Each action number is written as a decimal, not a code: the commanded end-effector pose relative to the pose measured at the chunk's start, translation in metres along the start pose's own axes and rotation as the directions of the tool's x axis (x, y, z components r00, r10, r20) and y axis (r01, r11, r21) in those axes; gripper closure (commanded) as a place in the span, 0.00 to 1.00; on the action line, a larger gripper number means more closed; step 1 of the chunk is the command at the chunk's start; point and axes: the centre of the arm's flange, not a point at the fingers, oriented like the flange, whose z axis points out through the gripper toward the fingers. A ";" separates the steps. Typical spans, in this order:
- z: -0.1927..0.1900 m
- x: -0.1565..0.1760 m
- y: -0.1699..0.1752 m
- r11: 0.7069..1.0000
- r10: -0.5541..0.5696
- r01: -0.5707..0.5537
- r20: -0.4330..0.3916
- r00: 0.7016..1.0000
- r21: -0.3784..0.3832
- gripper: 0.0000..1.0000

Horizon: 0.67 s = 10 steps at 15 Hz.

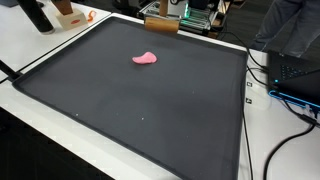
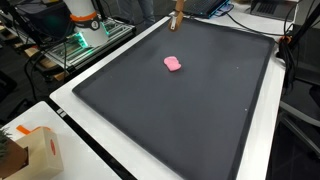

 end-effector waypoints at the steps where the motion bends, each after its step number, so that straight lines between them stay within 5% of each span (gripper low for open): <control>1: -0.028 -0.019 -0.029 0.992 0.122 -0.123 -0.073 0.990 -0.015 0.77; 5: -0.056 -0.052 -0.046 0.942 0.332 -0.337 -0.130 0.934 -0.016 0.77; 6: -0.041 -0.039 -0.028 0.968 0.246 -0.249 -0.104 0.964 -0.026 0.52; 10: -0.053 -0.054 -0.039 0.948 0.311 -0.316 -0.119 0.943 -0.029 0.52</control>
